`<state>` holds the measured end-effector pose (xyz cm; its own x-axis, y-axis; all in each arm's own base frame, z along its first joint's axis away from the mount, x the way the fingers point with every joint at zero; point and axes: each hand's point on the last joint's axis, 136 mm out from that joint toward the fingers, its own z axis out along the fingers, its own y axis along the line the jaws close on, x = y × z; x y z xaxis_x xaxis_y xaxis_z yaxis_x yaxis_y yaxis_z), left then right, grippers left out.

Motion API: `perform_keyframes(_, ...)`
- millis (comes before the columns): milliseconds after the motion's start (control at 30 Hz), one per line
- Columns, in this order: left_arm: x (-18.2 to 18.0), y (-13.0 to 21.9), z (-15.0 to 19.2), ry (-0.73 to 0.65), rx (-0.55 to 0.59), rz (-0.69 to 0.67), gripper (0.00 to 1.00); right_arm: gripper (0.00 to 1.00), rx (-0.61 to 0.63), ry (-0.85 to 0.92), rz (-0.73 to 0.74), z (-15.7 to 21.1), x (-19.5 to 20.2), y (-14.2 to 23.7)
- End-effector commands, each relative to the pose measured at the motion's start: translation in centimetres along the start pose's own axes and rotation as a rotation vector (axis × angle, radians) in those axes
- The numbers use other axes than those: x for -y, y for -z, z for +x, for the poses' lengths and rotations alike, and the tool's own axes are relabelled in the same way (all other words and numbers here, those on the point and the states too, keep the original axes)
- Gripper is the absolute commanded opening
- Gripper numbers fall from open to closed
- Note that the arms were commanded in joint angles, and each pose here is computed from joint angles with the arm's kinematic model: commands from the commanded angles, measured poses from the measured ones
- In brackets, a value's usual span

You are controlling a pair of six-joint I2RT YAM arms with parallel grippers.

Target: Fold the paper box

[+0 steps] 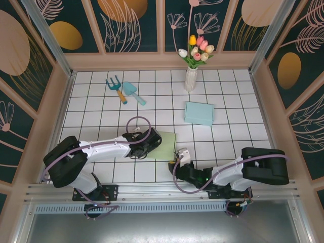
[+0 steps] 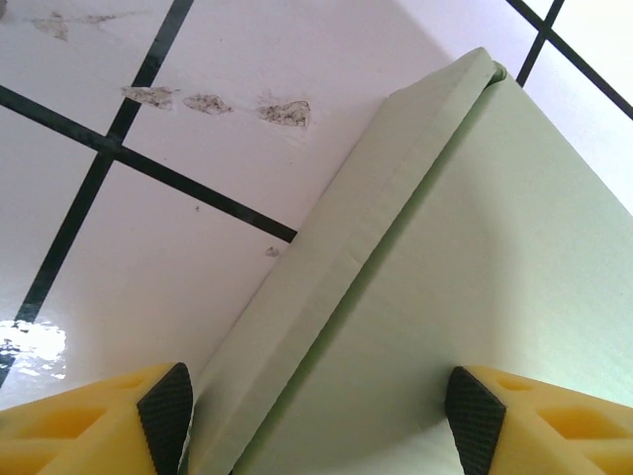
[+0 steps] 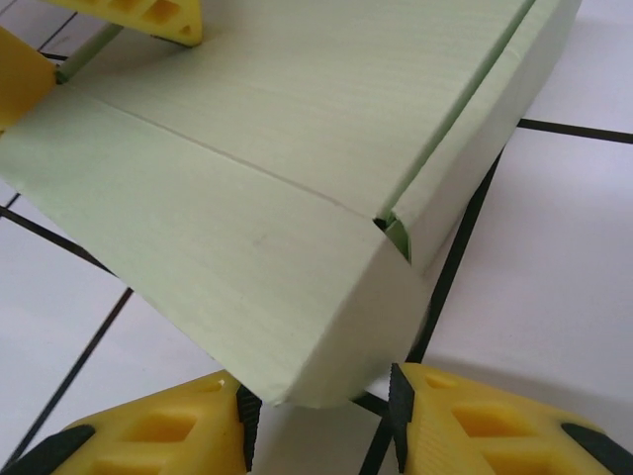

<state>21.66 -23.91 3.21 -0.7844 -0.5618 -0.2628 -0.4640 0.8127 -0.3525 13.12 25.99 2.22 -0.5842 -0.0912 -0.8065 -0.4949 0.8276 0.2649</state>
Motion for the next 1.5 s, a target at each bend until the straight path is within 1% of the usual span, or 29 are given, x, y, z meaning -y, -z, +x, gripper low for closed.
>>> perform_keyframes(0, -5.8, -1.6, 1.3, -0.059, -0.04, -0.217, 0.71, 0.43, 0.035, 0.011, 0.023, -0.2, 0.5, -0.1)
perform_keyframes(200, -6.3, -1.8, 1.3, -0.055, -0.038, -0.217, 0.71, 0.42, 0.033, 0.009, 0.045, -0.2, 0.5, -0.4)
perform_keyframes(300, -6.6, -1.9, 1.2, -0.055, -0.029, -0.225, 0.71, 0.44, 0.02, -0.016, 0.048, -0.6, -0.1, -0.3)
perform_keyframes(400, -6.7, -1.9, 1.2, -0.057, -0.025, -0.226, 0.71, 0.46, 0.019, -0.061, 0.046, -1.2, -0.6, 0.4)
perform_keyframes(567, -6.6, -1.9, 0.9, -0.056, -0.009, -0.228, 0.71, 0.47, -0.013, -0.143, 0.056, -1.9, -0.4, 2.0)
perform_keyframes(667, -6.7, -1.9, 0.8, -0.053, -0.004, -0.231, 0.71, 0.46, -0.027, -0.18, 0.038, -2.3, -0.4, 3.0)
perform_keyframes(867, -7.1, -2.2, 1.0, -0.053, -0.006, -0.243, 0.71, 0.45, 0.024, -0.243, 0.01, -3.8, 0.2, 4.3)
perform_keyframes(967, -7.1, -2.3, 1.0, -0.053, -0.008, -0.245, 0.71, 0.45, 0.049, -0.245, -0.012, -4.4, 0.4, 4.3)
perform_keyframes(1133, -7.0, -2.2, 1.1, -0.051, -0.011, -0.243, 0.71, 0.48, 0.031, -0.297, -0.06, -4.7, 1.0, 3.3)
perform_keyframes(1267, -6.9, -2.2, 1.1, -0.05, -0.013, -0.243, 0.71, 0.48, 0.042, -0.324, -0.103, -5.1, 1.5, 2.8)
perform_keyframes(1467, -6.7, -2.2, 1.1, -0.054, -0.015, -0.242, 0.71, 0.49, 0.051, -0.327, -0.131, -5.6, 1.0, 2.7)
